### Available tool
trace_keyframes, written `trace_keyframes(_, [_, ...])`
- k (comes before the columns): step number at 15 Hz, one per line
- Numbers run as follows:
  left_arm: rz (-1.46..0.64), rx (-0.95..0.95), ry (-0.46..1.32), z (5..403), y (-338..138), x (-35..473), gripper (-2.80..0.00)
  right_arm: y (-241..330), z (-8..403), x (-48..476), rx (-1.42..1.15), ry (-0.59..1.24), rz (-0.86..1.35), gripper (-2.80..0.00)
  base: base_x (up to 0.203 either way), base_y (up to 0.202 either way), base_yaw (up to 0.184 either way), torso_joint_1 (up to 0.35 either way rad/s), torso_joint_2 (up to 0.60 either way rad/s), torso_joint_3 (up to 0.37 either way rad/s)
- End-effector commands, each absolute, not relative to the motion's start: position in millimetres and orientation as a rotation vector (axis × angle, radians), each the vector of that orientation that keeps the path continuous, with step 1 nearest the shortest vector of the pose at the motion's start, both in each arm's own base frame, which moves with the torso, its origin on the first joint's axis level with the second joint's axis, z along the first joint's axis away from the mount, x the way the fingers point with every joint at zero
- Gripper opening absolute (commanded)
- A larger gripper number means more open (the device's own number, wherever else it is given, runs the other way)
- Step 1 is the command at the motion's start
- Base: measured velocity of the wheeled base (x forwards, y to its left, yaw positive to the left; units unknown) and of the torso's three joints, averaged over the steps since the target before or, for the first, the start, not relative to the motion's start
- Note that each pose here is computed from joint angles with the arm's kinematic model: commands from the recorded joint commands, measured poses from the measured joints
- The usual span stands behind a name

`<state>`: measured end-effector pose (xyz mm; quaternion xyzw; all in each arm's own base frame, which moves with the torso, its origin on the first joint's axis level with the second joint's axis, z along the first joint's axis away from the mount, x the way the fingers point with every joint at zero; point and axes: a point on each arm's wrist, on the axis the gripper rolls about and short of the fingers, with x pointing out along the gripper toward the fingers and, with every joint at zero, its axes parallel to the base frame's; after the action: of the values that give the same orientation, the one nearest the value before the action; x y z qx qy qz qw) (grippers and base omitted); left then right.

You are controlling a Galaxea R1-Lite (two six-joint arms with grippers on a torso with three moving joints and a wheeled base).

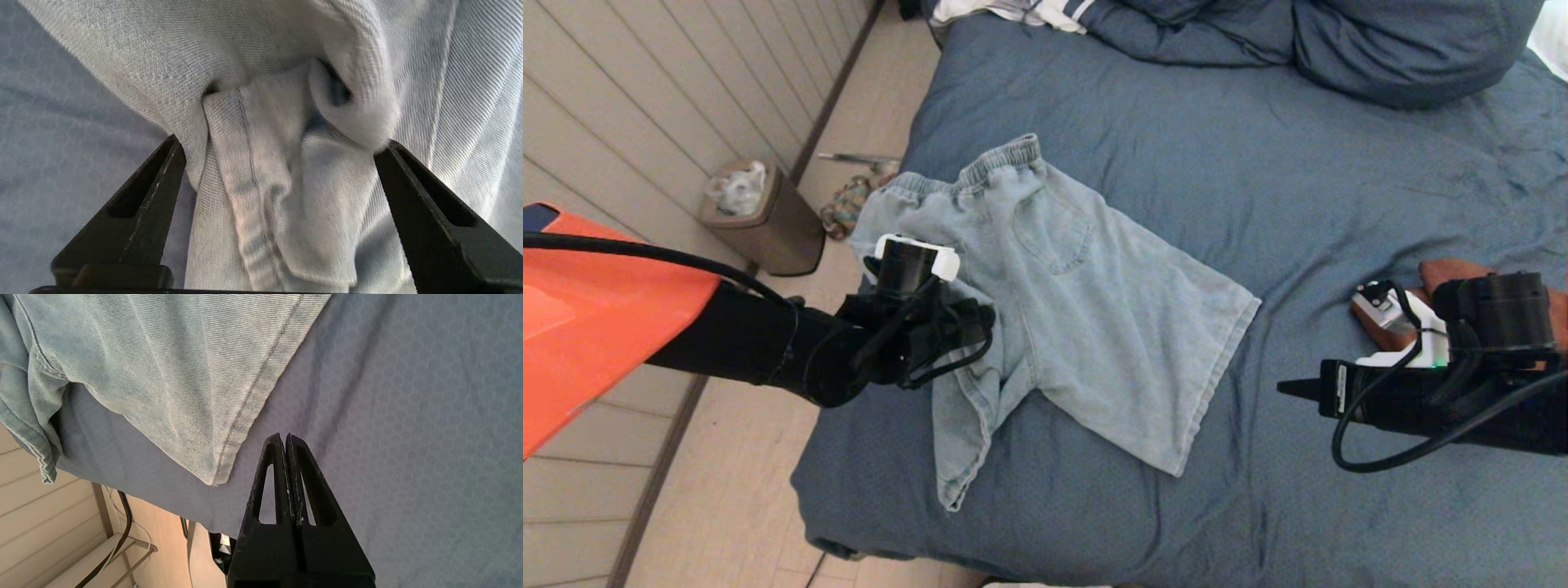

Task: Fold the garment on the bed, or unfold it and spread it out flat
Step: Unford the brown shorts

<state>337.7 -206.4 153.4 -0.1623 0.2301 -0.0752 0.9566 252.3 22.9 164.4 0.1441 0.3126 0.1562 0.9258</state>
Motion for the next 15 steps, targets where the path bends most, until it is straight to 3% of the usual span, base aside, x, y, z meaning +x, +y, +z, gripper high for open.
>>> trace_keyframes(1, [-0.162, -0.342, 0.447, 164, -206, 333, 0.00, 24, 161, 253, 0.299, 0.655, 0.325, -2.80, 0.000, 0.000, 0.000, 0.000, 0.00, 0.000])
trace_keyframes(15, [-0.203, -0.326, 0.487, 159, -212, 301, 0.00, 25, 154, 252, 0.299, 0.651, 0.332, -2.80, 0.000, 0.000, 0.000, 0.000, 0.00, 0.000])
